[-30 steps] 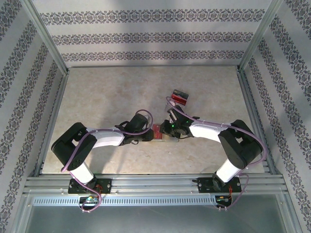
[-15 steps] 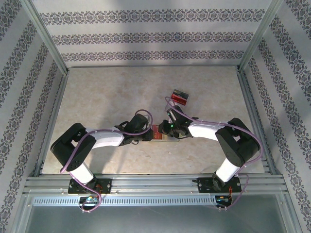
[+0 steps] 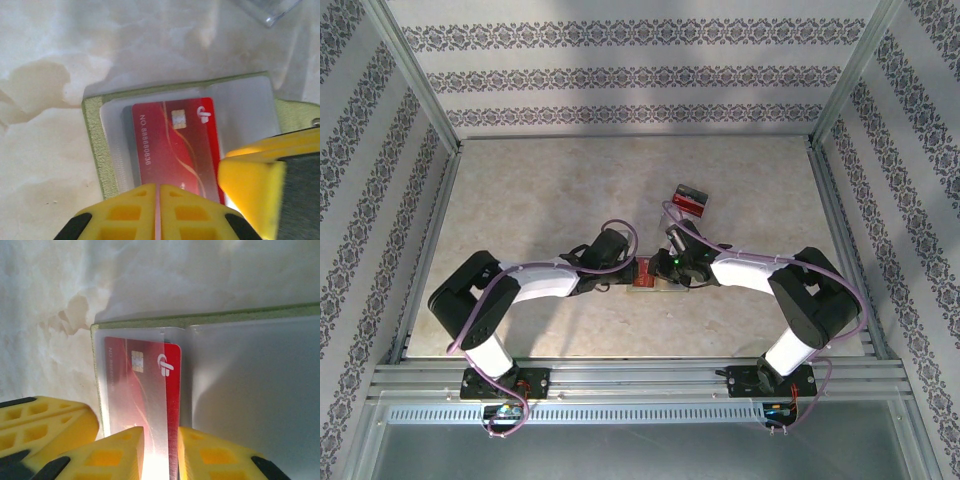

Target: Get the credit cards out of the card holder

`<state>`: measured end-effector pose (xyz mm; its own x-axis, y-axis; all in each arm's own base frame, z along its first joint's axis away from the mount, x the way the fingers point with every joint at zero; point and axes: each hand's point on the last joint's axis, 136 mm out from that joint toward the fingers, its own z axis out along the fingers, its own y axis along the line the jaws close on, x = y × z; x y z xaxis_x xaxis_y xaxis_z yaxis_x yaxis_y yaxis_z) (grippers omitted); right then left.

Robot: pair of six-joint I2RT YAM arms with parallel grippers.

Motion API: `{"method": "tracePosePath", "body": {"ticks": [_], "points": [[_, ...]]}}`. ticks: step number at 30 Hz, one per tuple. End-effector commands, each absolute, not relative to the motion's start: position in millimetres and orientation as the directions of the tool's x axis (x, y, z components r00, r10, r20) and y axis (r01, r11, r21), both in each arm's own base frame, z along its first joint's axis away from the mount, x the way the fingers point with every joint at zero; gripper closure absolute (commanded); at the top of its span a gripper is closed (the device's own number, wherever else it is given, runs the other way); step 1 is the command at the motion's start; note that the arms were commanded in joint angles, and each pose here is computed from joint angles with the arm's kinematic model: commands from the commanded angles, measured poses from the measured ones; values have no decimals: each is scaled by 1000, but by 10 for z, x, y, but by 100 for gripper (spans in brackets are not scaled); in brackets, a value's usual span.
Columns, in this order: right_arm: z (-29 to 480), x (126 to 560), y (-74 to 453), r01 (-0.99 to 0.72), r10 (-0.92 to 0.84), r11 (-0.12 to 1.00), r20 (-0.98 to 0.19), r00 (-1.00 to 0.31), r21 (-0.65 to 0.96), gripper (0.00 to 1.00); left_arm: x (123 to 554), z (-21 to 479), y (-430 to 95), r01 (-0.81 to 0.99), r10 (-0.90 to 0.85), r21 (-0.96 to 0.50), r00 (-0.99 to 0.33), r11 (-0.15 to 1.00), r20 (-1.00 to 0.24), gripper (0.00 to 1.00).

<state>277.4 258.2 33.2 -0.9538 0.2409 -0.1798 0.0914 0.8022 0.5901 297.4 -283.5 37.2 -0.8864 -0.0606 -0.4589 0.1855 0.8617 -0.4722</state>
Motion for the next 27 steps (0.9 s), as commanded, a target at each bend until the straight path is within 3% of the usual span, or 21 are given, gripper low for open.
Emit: {"method": "tracePosePath", "body": {"ticks": [1,27], "points": [[332,2779,2515,118,272,802,-182,-945,585,76,2992,385,-2973,216,-43,-488,-884,846,-466,92],[293,2872,2579,112,290,731,-158,-944,673,76,2913,210,-2924,188,-31,-475,-909,860,-415,95]]}}
